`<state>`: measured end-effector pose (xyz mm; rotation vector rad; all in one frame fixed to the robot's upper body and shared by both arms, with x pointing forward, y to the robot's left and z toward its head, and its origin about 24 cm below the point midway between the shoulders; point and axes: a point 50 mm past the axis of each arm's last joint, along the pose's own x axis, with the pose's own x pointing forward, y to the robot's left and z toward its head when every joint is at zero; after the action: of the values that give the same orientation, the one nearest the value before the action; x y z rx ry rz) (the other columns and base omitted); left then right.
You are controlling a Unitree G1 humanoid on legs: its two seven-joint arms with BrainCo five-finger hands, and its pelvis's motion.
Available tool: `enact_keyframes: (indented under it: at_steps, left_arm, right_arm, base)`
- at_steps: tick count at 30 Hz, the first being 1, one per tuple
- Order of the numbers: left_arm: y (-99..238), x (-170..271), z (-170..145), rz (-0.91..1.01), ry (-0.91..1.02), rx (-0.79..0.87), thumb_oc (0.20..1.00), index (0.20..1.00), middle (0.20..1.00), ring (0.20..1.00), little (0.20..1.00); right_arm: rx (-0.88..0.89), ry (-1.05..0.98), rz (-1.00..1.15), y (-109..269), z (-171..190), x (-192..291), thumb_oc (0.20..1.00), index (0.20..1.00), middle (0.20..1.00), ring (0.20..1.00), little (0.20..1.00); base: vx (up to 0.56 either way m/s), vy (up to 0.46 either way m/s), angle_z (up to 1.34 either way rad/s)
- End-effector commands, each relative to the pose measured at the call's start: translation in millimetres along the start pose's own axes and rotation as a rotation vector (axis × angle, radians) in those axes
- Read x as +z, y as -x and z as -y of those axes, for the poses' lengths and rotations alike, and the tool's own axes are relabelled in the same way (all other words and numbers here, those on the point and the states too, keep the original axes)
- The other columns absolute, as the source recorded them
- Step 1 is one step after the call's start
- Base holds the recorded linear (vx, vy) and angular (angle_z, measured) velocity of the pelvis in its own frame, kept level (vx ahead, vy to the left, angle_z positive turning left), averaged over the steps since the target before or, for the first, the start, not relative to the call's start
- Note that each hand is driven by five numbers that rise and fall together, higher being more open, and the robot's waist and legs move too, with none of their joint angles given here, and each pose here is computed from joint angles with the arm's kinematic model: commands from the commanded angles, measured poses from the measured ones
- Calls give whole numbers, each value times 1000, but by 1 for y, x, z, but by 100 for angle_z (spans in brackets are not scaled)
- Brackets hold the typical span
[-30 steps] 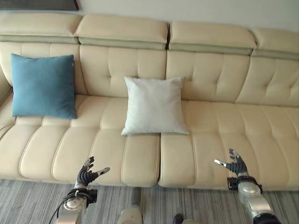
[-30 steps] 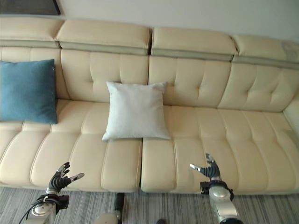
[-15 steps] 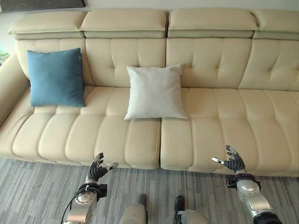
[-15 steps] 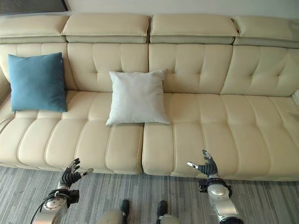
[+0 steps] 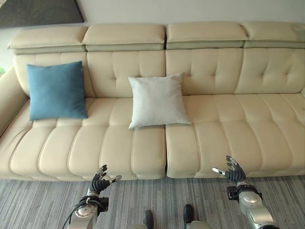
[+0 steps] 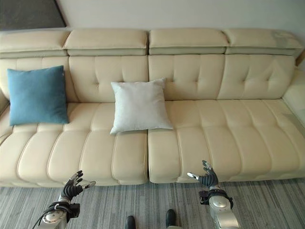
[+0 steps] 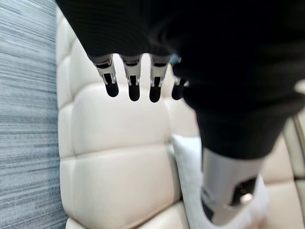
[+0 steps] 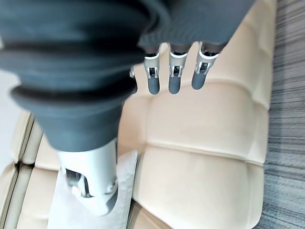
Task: Pick up all the scattered cushions and arrange them neatly on the sofa.
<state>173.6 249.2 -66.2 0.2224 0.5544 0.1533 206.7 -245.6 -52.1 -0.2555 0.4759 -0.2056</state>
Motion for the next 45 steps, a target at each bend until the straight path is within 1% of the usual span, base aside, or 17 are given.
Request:
enact_keyframes:
  at_steps: [1,4,9,13,17,19,23,27,38,45]
  left_arm:
    - [-8,23,-3,93,-57,-14,1000,1000,1000,1000,1000]
    - [-13,35,-1,139,-65,-14,1000,1000,1000,1000,1000]
    - [-14,41,-1,156,-74,-15,1000,1000,1000,1000,1000]
    - [-16,45,3,163,-77,-29,1000,1000,1000,1000,1000]
    - [-15,43,6,160,-50,-28,1000,1000,1000,1000,1000]
    - [-12,45,9,183,-11,-36,1000,1000,1000,1000,1000]
    - [-10,42,16,180,56,-19,1000,1000,1000,1000,1000]
    - [-7,42,20,188,83,-25,1000,1000,1000,1000,1000]
    - [-9,48,21,213,48,-32,1000,1000,1000,1000,1000]
    - [-5,39,14,176,0,-52,1000,1000,1000,1000,1000]
  right_arm:
    - [-41,-33,73,-3,8,17,1000,1000,1000,1000,1000]
    - [-50,-53,93,-5,5,22,1000,1000,1000,1000,1000]
    - [-56,-17,115,-8,6,29,1000,1000,1000,1000,1000]
    - [-53,-13,92,-2,6,21,1000,1000,1000,1000,1000]
    - [-40,-22,83,2,5,16,1000,1000,1000,1000,1000]
    - [-20,1,118,1,5,24,1000,1000,1000,1000,1000]
    - [10,49,155,-4,3,36,1000,1000,1000,1000,1000]
    - [14,76,155,-9,3,38,1000,1000,1000,1000,1000]
    - [7,93,122,-9,4,29,1000,1000,1000,1000,1000]
    - [54,102,97,-7,-5,22,1000,1000,1000,1000,1000]
  base:
    - [-66,69,-64]
    - [-102,51,-76]
    - [45,-39,-181]
    - [135,-145,-117]
    - [199,-236,-59]
    - [263,-306,-59]
    - [215,-58,-168]
    - [186,27,-103]
    - [261,52,-73]
    - [349,177,-49]
